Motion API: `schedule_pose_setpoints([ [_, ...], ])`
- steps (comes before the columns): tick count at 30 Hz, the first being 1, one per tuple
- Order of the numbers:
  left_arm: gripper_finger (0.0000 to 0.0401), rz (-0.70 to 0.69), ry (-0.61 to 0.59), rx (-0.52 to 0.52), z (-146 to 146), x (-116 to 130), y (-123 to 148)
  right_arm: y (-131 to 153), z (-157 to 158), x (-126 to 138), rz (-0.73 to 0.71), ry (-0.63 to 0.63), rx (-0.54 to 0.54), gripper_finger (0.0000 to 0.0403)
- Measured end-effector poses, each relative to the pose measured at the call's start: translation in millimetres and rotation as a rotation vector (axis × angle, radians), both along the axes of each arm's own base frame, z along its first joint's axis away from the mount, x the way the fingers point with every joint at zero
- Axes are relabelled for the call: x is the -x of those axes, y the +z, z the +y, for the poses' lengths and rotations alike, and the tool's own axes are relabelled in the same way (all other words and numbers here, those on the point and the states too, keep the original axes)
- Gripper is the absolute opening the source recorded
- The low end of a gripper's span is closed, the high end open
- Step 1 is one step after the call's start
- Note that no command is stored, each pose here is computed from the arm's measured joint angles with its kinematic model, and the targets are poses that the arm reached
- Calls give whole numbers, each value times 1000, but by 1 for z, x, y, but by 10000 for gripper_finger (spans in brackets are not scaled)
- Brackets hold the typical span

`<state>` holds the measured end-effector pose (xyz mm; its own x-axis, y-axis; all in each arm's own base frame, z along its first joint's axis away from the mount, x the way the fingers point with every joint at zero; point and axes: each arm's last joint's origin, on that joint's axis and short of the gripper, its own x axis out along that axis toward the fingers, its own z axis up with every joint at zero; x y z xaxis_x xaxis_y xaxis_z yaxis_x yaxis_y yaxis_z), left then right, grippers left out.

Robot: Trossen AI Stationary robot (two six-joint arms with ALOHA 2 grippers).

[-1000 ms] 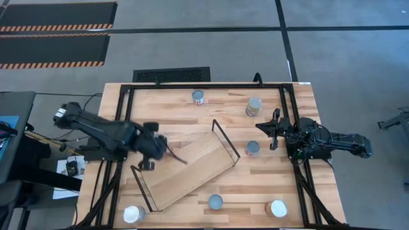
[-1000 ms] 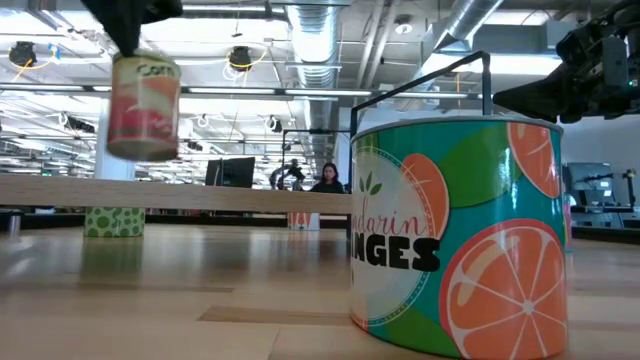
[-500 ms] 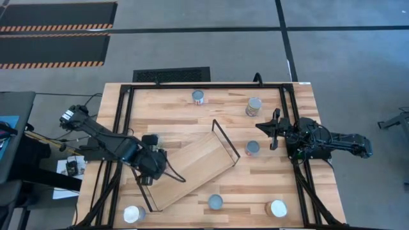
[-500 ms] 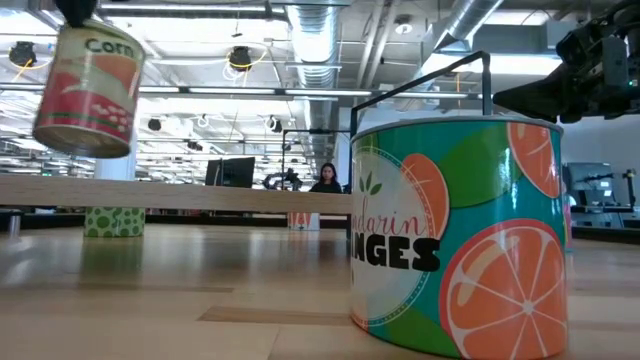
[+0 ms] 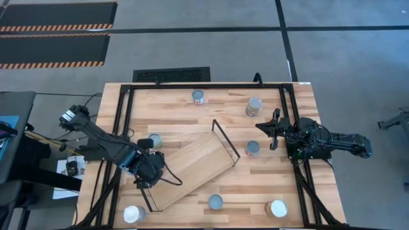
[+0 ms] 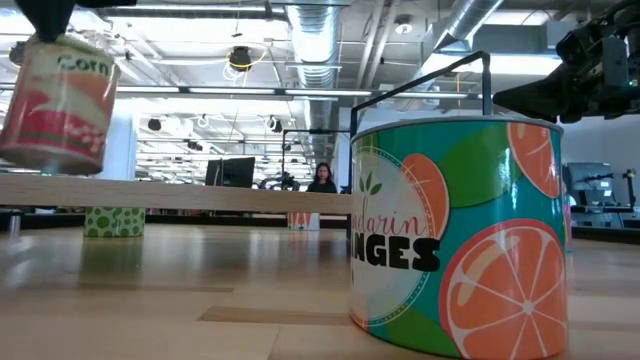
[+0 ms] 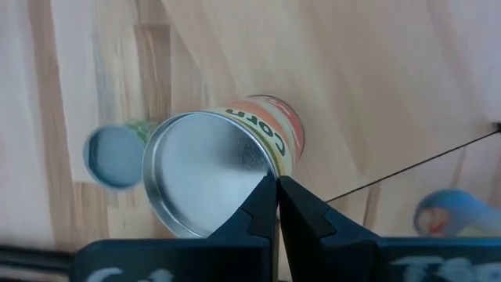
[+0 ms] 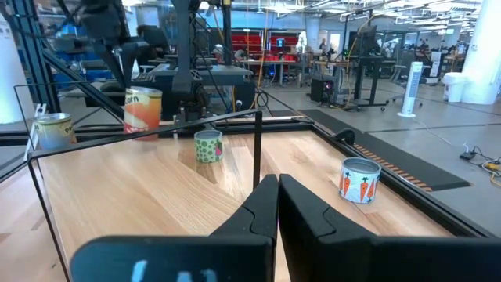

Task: Pick and place cans onto a shelf
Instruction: Put the top canned corn on the shelf

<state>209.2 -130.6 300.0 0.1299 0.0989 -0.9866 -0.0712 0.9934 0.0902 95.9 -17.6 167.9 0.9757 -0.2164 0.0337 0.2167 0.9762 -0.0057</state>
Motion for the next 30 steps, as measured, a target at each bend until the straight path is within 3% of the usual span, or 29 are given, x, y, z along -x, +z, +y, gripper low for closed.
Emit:
schedule_pose_setpoints([
  [30,0,-16,10,32,-5,-6,-5,0,0,0,1,0,0,37],
])
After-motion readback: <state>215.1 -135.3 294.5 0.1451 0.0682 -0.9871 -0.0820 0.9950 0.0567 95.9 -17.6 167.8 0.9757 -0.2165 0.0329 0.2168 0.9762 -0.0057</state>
